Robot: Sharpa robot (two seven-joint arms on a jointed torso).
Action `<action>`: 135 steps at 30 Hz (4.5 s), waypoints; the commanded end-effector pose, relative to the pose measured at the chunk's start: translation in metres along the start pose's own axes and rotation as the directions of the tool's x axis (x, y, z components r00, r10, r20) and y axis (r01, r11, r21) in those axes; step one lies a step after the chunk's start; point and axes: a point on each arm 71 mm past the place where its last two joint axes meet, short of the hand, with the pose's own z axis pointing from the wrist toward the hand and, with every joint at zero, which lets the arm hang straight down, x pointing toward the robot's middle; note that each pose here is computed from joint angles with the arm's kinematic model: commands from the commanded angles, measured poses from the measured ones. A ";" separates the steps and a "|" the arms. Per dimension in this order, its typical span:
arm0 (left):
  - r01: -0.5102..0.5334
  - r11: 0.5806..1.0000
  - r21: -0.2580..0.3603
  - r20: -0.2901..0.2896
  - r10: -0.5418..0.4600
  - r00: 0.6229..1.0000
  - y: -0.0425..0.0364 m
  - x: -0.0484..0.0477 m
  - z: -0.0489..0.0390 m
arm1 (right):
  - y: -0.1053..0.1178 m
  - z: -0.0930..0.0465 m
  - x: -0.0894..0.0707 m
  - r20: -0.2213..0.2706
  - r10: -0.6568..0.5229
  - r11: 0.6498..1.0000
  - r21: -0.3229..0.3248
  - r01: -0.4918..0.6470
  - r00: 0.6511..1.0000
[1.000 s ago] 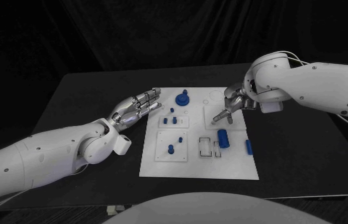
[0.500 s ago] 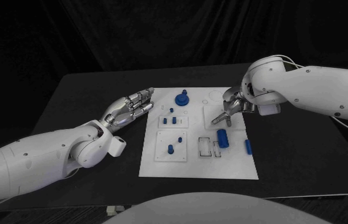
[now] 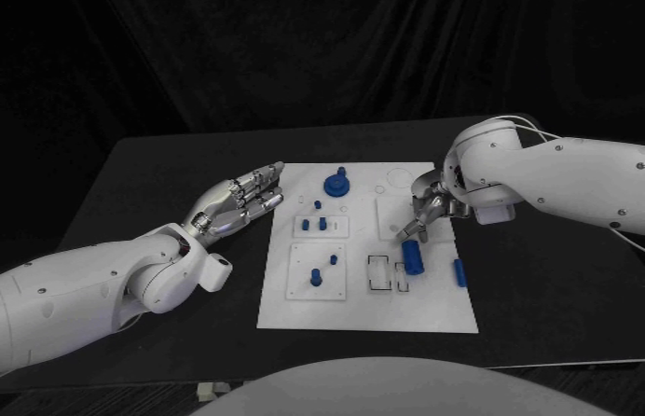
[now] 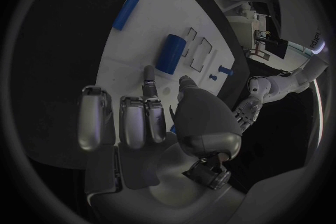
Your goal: Assemble the parts on the task board
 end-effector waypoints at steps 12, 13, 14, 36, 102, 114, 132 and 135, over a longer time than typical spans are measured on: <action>0.011 0.993 0.116 -0.029 -0.008 1.000 -0.0085 0.0053 0.0057 | 0.000 0.006 0.008 0.035 0.008 1.000 0.026 -0.009 0.999; 0.012 0.993 0.115 -0.031 -0.009 0.999 -0.0082 0.0056 0.0060 | 0.000 0.006 0.008 0.035 0.010 1.000 0.026 -0.011 0.999; 0.013 0.993 0.114 -0.032 -0.009 0.999 -0.0081 0.0057 0.0063 | 0.000 0.007 0.009 0.035 0.012 1.000 0.025 -0.012 0.999; 0.031 0.996 0.085 -0.057 -0.026 0.998 -0.0048 0.0087 0.0097 | 0.001 0.011 0.018 0.053 0.040 0.999 0.016 -0.041 0.998; 0.059 0.997 0.055 -0.098 -0.053 0.994 -0.0014 0.0146 0.0147 | -0.003 0.002 0.041 0.133 0.186 0.982 -0.050 -0.180 0.974; 0.061 0.997 0.048 -0.102 -0.056 0.993 -0.0005 0.0150 0.0155 | -0.007 -0.004 0.043 0.133 0.229 0.973 -0.065 -0.222 0.964; 0.066 0.997 0.040 -0.109 -0.061 0.992 0.0006 0.0156 0.0159 | -0.011 -0.006 0.041 0.143 0.252 0.967 -0.064 -0.245 0.957; 0.066 0.997 0.039 -0.109 -0.061 0.992 0.0006 0.0156 0.0157 | -0.010 -0.005 0.040 0.150 0.235 0.972 -0.060 -0.229 0.960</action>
